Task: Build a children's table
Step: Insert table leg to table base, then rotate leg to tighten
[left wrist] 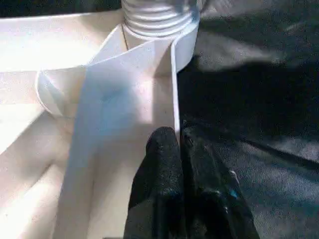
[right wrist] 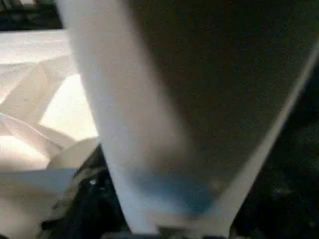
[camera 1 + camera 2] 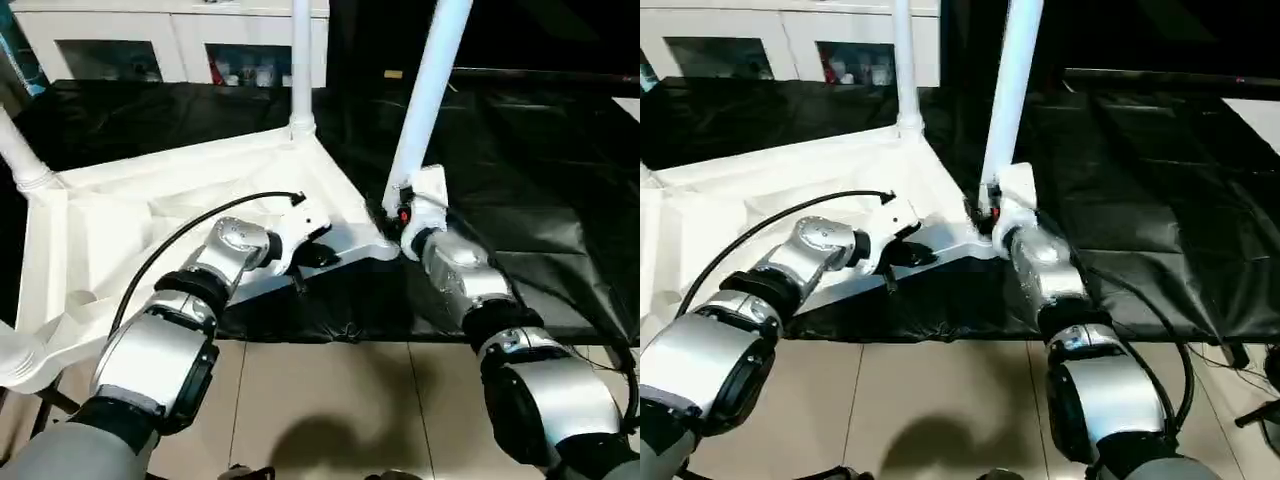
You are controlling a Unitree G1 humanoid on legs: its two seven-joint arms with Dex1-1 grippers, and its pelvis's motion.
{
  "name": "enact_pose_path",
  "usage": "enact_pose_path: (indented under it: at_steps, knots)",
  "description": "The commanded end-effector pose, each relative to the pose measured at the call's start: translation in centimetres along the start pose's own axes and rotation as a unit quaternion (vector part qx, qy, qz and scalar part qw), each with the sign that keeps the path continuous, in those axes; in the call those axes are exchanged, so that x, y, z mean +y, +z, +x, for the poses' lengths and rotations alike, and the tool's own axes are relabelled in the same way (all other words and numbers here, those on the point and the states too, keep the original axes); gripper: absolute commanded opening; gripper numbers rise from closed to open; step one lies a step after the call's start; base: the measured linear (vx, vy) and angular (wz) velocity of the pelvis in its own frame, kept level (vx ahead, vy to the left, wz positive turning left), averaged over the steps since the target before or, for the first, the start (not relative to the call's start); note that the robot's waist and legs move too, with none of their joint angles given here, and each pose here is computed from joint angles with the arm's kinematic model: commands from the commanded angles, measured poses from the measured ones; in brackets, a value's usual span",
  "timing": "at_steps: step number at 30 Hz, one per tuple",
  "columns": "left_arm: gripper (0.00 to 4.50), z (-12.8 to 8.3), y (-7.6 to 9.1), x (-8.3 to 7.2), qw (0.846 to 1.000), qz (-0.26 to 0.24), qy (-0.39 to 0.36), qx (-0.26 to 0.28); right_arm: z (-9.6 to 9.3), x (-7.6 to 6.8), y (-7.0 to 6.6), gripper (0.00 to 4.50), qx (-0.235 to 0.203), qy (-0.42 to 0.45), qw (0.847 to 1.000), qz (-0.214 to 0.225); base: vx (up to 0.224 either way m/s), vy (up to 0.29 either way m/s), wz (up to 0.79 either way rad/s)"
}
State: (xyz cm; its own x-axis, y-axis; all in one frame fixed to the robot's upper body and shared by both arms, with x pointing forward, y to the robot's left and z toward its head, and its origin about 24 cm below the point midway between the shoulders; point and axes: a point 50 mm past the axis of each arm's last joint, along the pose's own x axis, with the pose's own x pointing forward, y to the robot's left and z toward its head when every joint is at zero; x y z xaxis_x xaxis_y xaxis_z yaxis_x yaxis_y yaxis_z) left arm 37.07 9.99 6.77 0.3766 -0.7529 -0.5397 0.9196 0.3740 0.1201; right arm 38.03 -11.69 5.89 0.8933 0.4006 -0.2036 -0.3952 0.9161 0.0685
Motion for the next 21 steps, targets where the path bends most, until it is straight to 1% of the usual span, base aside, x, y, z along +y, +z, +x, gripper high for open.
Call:
enact_pose_path:
  at_steps: [1,3,4,5,6,8,9,10,11,13,17,19,21]
  knots:
    - [0.00,0.1,1.7,0.1,0.999,0.036,-0.012,-0.020,-0.3,0.4,-2.1,3.06,0.044,0.012,0.999,0.005,0.000,0.000,0.00]
    - [0.00,0.0,1.6,0.1,0.999,0.037,-0.014,-0.019,-0.3,0.5,-1.9,3.25,0.036,0.021,0.999,0.006,0.000,0.000,0.00]
    - [0.00,0.0,1.6,0.1,0.999,0.039,-0.015,-0.019,-0.3,0.5,-1.7,3.25,0.027,0.030,0.999,0.004,0.000,0.000,0.00]
    - [0.00,0.0,1.5,0.1,0.999,0.042,-0.017,-0.018,-0.3,0.6,-1.5,3.49,0.020,0.036,0.999,0.002,0.000,0.000,0.00]
    - [0.00,0.0,1.5,0.1,0.999,0.042,-0.017,-0.018,-0.3,0.6,-1.5,3.49,0.020,0.036,0.999,0.002,0.000,0.000,0.00]
    - [0.00,-0.2,1.4,0.0,0.998,0.047,-0.025,-0.018,-0.4,0.5,-1.2,3.71,0.009,0.048,0.999,-0.003,0.000,0.000,0.00]
    - [0.00,-0.2,1.4,0.0,0.998,0.049,-0.027,-0.018,-0.4,0.5,-1.1,3.71,0.006,0.052,0.999,-0.005,0.000,0.000,0.00]
    - [0.00,-0.3,1.3,0.0,0.998,0.050,-0.032,-0.018,-0.5,0.4,-1.0,3.93,0.003,0.057,0.998,-0.012,0.000,0.000,0.00]
    - [0.00,-0.3,1.3,0.0,0.998,0.050,-0.033,-0.018,-0.5,0.3,-1.0,4.00,0.003,0.060,0.998,-0.016,0.000,0.000,0.00]
    - [0.00,-0.4,1.1,-0.1,0.997,0.056,-0.046,-0.017,-0.8,0.0,-0.8,4.00,-0.003,0.081,0.996,-0.038,0.000,0.000,0.00]
    - [0.00,-0.8,0.6,-0.4,0.995,0.067,-0.078,-0.015,-1.7,-0.4,-0.5,4.00,-0.019,0.136,0.989,-0.058,0.000,0.000,0.00]
    - [0.00,-1.0,0.5,-0.5,0.993,0.070,-0.091,-0.016,-2.0,-0.5,-0.5,4.00,-0.020,0.160,0.985,-0.065,0.000,0.000,0.00]
    - [0.00,-1.1,0.3,-0.7,0.991,0.070,-0.109,-0.020,-2.5,-0.7,-0.7,4.00,-0.012,0.189,0.979,-0.075,0.000,0.000,0.00]
